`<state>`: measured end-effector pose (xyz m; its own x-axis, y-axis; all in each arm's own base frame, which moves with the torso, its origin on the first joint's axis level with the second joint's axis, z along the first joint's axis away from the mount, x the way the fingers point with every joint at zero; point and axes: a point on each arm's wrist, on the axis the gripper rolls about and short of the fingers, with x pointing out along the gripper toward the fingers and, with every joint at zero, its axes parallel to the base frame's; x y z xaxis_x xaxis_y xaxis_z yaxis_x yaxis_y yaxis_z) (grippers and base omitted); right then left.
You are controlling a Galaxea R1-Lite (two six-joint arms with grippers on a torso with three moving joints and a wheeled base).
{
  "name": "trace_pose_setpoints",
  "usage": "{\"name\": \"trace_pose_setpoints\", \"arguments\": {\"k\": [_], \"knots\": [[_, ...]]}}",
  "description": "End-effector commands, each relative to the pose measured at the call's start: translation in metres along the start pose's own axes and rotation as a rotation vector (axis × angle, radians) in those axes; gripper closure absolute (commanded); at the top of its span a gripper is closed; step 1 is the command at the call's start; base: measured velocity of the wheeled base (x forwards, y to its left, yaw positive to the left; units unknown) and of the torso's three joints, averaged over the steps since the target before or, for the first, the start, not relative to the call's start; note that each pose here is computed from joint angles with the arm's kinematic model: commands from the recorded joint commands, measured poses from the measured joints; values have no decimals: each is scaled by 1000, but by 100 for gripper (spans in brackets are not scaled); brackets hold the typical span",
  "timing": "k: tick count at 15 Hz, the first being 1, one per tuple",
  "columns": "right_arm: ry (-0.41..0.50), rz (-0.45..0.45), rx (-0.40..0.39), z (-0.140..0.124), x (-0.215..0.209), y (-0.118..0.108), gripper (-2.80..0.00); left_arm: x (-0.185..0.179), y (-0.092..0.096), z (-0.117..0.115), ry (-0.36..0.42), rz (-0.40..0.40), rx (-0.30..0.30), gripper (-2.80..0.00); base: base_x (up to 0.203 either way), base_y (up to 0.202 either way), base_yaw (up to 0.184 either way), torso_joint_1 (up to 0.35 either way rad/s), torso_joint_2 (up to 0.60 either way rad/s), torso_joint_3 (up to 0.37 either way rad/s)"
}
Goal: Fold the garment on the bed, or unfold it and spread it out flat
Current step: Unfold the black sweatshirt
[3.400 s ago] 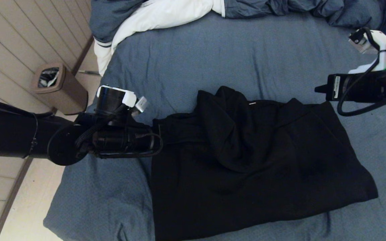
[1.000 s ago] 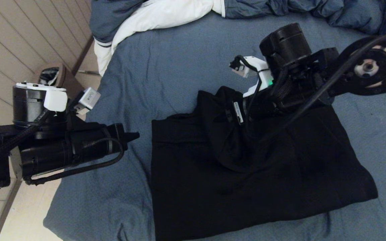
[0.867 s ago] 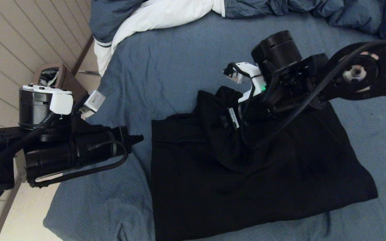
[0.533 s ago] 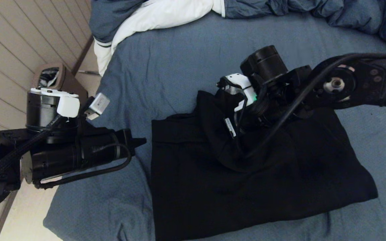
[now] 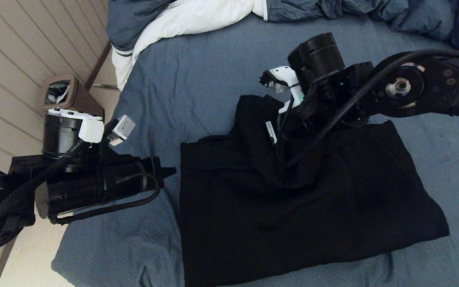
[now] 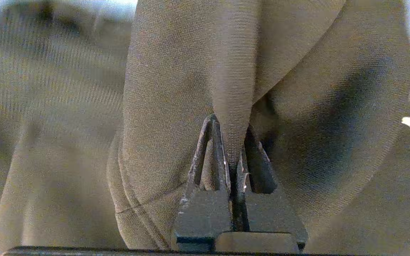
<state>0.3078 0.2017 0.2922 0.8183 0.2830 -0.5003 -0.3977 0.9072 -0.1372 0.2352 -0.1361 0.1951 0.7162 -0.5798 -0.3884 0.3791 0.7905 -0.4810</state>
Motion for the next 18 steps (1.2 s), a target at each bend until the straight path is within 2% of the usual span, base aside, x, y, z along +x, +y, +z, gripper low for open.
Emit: {"name": "trace_pose_setpoints", "arguments": {"k": [1,4,7,9,10,13,14,16,18], "knots": [[-84,-55,21,11,16,0,0,3,1,-1,8,4,-5,0,0,0,0,0,0,0],[-259,-204,68,28,51,1,0,4,-1,-3,4,-7,0,0,0,0,0,0,0,0],[-375,-320,90,28,88,2,0,4,-4,-7,-20,-38,14,0,0,0,0,0,0,0],[-452,-399,92,31,96,-6,0,6,-4,-10,-16,-40,16,0,0,0,0,0,0,0],[-484,-433,89,33,98,-11,0,8,-4,-12,-8,-41,17,0,0,0,0,0,0,0],[-506,-457,72,38,90,-15,0,14,-3,-14,-12,-45,19,0,0,0,0,0,0,0],[-530,-471,78,42,85,-16,-280,14,-4,-15,-16,-47,20,0,0,0,0,0,0,0],[-577,-497,47,50,75,-18,-280,14,-3,-16,-11,-47,20,0,0,0,0,0,0,0],[-611,-506,53,56,62,-21,-280,15,-5,-17,-13,-55,24,0,0,0,0,0,0,0]]}}
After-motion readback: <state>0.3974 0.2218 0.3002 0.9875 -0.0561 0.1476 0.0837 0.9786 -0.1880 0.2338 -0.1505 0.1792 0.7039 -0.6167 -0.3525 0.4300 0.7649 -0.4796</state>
